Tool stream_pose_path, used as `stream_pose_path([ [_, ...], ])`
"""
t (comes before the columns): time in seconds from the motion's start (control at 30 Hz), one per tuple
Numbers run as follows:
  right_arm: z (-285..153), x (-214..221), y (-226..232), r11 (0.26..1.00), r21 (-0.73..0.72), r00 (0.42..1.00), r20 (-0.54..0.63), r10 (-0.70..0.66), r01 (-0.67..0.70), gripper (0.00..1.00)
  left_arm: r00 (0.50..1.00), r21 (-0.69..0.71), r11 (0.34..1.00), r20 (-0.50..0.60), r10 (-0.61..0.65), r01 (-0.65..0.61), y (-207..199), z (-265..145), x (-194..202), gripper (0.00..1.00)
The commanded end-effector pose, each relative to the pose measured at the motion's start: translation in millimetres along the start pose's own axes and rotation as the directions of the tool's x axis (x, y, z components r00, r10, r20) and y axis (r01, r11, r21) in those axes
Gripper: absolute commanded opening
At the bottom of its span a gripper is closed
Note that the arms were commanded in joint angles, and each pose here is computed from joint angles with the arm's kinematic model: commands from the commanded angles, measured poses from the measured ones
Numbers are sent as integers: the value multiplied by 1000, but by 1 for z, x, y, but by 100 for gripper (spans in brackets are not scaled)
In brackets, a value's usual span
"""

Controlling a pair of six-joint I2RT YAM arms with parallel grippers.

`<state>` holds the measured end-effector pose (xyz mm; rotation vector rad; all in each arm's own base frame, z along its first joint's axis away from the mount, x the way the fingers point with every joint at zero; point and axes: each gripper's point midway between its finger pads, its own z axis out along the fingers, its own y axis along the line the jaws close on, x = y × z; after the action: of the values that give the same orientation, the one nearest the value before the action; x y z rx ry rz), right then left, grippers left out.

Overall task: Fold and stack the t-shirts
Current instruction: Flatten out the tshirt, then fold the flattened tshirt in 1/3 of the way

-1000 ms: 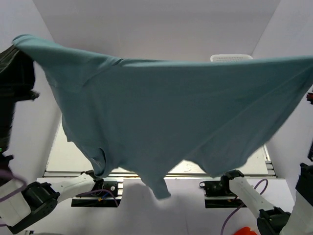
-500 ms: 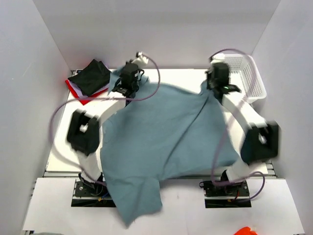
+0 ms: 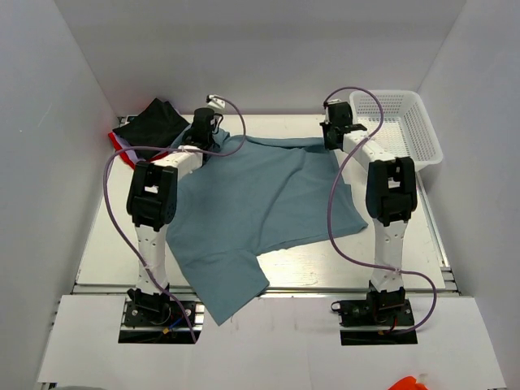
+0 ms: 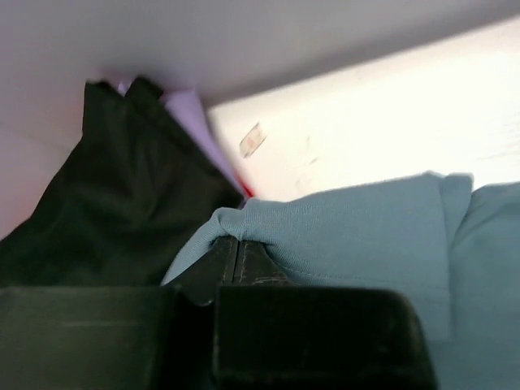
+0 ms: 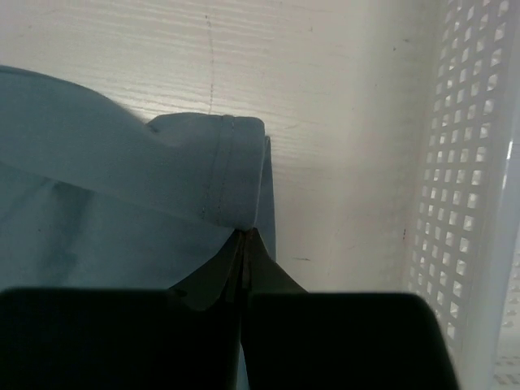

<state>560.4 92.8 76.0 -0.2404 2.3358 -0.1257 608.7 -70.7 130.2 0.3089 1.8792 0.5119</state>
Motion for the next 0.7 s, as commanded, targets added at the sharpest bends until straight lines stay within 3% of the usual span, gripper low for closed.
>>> stream_pose_path([
  [0.0,-3,-37,-14,999,45,994,104,16,-20,0,991,31,997,105,-79,76,2,-1,-40,0],
  [0.17,-2,-56,-27,995,82,989,142,36,-48,0,992,-10,993,53,-115,116,19,-20,-36,0],
  [0.47,-29,-65,-49,992,85,982,176,72,-88,0,948,-21,951,-72,-311,310,43,-115,-12,0],
  [0.67,-43,-66,-56,992,92,983,173,64,-81,0,884,123,894,-258,-391,431,12,-170,35,0],
])
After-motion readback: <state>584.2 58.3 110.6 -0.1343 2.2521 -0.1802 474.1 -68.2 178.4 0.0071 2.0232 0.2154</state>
